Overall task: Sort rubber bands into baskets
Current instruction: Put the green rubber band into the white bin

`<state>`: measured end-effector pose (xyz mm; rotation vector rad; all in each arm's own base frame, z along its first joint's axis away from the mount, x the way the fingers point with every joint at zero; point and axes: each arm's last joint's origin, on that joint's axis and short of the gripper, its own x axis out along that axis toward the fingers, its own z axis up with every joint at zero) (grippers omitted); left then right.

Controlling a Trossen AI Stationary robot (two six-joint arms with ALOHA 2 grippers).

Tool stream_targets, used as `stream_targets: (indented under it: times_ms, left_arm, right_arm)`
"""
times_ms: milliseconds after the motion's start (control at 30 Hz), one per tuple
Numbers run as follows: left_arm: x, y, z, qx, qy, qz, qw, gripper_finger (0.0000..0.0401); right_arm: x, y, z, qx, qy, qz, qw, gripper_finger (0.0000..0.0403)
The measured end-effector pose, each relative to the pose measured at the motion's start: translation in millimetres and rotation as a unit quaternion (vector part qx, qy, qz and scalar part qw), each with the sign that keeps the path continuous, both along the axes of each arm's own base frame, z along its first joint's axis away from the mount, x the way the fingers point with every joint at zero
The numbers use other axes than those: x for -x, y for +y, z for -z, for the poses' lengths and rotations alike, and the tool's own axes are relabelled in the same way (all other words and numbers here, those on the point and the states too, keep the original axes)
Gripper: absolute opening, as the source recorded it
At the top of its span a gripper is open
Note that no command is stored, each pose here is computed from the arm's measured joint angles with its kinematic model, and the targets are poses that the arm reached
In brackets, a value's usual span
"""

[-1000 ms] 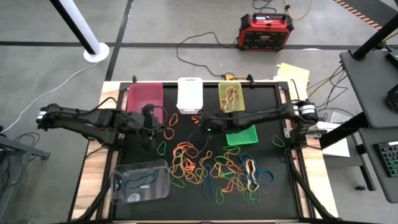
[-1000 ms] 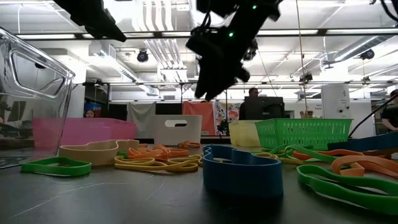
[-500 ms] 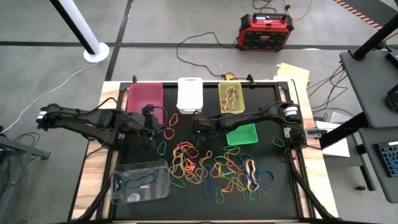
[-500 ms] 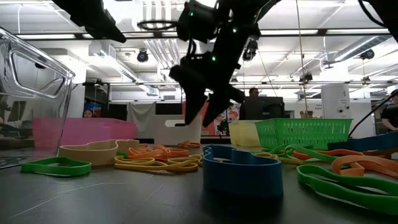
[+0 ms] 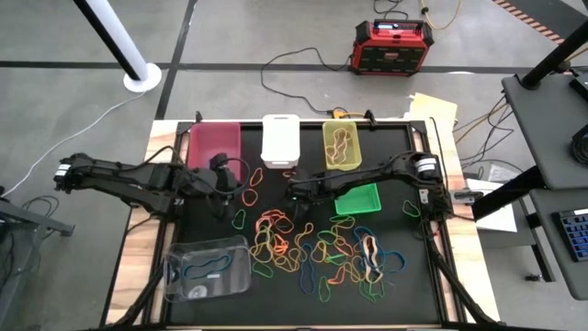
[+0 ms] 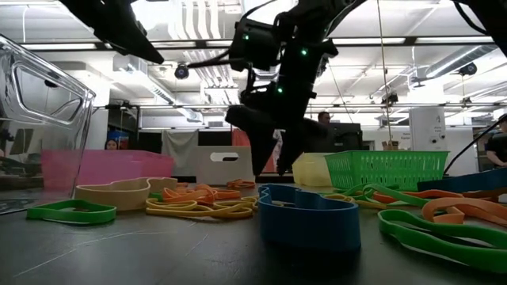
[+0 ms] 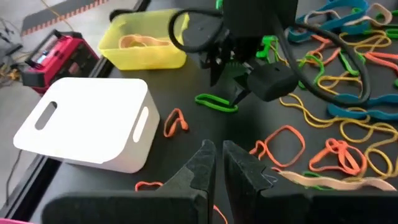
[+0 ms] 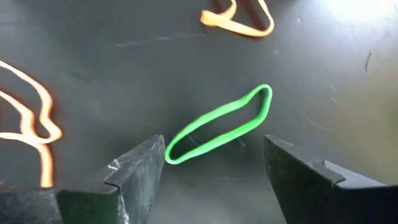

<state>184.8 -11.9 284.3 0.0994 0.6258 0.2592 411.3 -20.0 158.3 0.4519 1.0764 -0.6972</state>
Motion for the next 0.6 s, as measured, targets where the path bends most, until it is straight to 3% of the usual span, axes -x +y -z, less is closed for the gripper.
stream_targets:
  times_ms: [400, 600]
  left_arm:
    - [0, 5, -3, -0.08, -0.006, -0.053, 0.995, 0.0015]
    - [0, 8, -5, -0.134, -0.003, -0.082, 0.987, 0.0015]
  right_arm:
    - [4, -11, 15, 0.001, -0.022, 0.009, 1.0, 0.0258]
    - [4, -14, 24, 0.003, -0.036, -0.035, 0.999, 0.024]
